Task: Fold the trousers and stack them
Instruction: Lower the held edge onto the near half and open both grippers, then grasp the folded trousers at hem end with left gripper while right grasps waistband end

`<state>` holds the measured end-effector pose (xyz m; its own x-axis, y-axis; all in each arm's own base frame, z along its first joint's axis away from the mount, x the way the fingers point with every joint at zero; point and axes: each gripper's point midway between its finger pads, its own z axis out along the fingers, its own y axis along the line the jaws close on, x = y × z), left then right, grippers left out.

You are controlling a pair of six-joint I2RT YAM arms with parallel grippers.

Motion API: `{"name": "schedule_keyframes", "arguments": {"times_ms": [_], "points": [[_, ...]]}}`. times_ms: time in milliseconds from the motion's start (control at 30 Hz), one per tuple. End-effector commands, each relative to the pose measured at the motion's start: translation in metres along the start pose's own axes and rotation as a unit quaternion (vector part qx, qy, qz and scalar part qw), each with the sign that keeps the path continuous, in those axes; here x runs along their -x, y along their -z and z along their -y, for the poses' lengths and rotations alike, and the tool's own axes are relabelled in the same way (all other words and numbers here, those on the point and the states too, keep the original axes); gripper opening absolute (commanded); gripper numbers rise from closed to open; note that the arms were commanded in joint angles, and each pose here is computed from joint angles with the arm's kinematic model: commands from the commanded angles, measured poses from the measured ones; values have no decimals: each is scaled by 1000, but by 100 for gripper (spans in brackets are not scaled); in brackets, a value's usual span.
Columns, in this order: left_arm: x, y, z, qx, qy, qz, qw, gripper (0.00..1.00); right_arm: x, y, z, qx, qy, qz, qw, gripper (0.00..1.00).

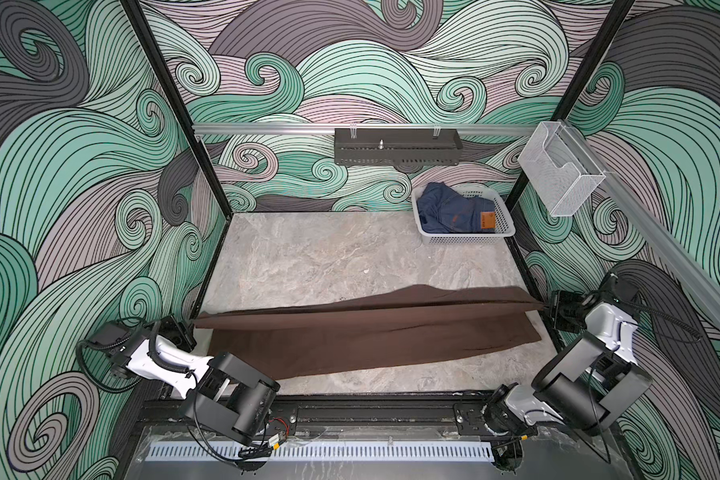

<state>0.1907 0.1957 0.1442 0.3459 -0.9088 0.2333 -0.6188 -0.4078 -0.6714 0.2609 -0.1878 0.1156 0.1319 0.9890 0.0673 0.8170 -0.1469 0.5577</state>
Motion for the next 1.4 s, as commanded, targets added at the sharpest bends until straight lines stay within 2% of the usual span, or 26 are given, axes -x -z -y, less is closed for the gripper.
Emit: {"name": "schedule_keyframes", "arguments": {"times_ms": [0,400,633,667,800,833,900,1000,1200,1267,1367], "points": [[17,1,-11,22,-28,38,999,0,23,-3,17,-34,12,53,998,0],[27,-6,-63,61,-3,48,997,0,23,-23,54,-78,1,47,996,0],[31,-6,-76,72,5,52,996,0,22,-24,60,-86,-3,49,995,0],[32,-6,-78,74,7,50,996,0,22,-24,63,-89,-4,50,995,4],[33,-8,-82,78,13,43,996,1,20,-25,68,-95,-7,49,994,32],[32,-9,-82,79,15,40,996,9,19,-24,67,-94,-7,50,994,37],[32,-8,-81,75,15,38,996,31,19,-23,66,-89,-8,51,995,45],[31,-6,-79,76,16,38,996,46,17,-18,64,-87,-9,50,995,56],[29,1,-72,71,21,42,996,56,8,1,50,-80,8,55,995,87],[28,3,-67,65,22,42,997,59,3,9,42,-73,20,58,995,92],[23,4,-52,54,5,40,998,61,-6,21,26,-59,46,65,995,94]]}}
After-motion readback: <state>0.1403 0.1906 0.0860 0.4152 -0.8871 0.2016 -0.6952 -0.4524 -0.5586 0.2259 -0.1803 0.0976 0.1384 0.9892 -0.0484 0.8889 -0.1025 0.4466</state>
